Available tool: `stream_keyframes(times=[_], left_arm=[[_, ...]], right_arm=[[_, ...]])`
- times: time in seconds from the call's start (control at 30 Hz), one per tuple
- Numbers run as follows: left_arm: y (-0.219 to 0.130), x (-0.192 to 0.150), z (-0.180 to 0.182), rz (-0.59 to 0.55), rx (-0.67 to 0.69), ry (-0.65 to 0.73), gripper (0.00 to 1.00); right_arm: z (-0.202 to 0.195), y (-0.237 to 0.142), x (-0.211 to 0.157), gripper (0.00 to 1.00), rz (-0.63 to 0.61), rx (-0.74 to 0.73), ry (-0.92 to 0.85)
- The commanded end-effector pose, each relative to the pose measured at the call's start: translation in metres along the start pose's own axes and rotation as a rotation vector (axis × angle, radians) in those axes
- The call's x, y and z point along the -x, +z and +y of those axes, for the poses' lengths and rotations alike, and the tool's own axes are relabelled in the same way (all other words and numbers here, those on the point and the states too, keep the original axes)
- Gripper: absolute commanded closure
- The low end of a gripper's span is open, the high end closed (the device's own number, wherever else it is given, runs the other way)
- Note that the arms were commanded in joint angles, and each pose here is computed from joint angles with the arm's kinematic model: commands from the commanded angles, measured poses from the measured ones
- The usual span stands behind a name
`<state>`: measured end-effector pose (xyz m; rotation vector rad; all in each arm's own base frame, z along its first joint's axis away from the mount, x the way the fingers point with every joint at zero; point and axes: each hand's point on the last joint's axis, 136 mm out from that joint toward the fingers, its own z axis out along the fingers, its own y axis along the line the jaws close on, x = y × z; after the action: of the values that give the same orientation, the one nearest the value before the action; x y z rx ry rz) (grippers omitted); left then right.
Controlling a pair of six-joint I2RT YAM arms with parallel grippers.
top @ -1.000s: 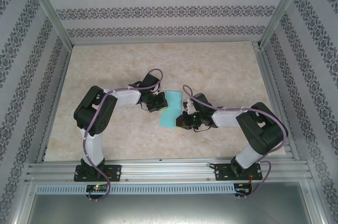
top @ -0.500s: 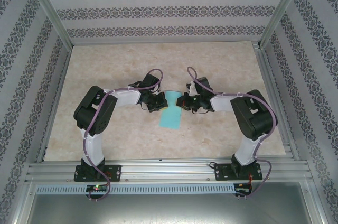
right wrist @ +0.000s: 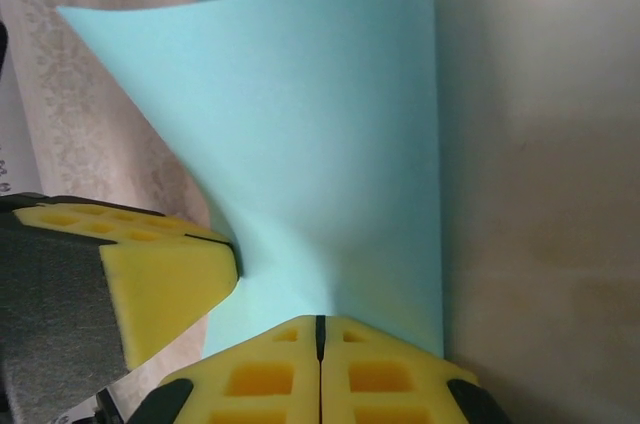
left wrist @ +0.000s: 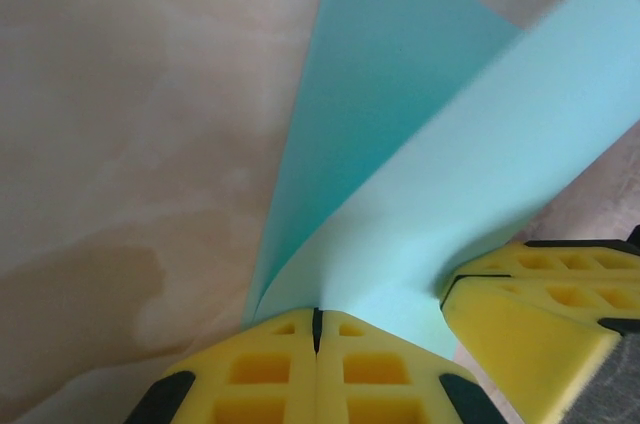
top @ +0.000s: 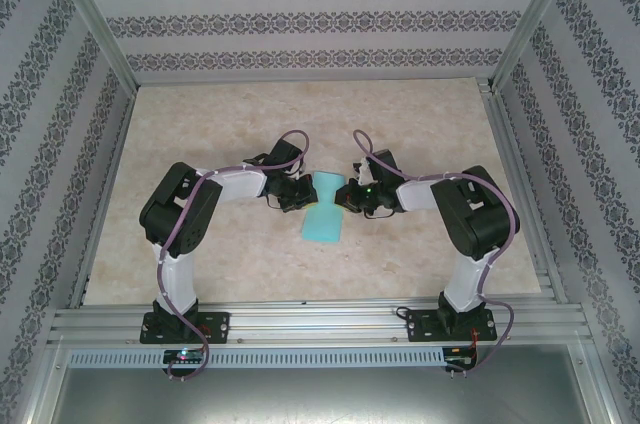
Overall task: Fold a paper plane with a square sheet of paper (pick it up from the middle)
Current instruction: Fold the square sheet of paper in half at the center of the table.
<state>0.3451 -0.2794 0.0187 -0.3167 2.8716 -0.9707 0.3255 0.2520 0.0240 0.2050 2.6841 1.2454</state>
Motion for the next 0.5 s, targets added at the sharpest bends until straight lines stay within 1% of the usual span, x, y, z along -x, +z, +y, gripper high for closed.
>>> stream_keyframes(times=[0.0, 0.07, 0.23, 0.47], left_arm=[[0.017, -0.033, 0.056, 0.092, 0.178, -0.059, 1.0], [0.017, -0.033, 0.055, 0.097, 0.176, -0.056, 1.0], [0.015, -0.032, 0.052, 0.092, 0.171, -0.05, 1.0], [0.012, -0.033, 0.048, 0.095, 0.164, -0.034, 1.0]], right_arm=[[0.034, -0.019, 0.022, 0.92, -0.049, 0.069, -0.053], [0.034, -0.021, 0.031, 0.91, -0.067, 0.069, -0.055], [0.017, -0.011, 0.037, 0.91, -0.049, 0.033, -0.023], [-0.027, 0.007, 0.026, 0.91, -0.011, -0.084, 0.034]])
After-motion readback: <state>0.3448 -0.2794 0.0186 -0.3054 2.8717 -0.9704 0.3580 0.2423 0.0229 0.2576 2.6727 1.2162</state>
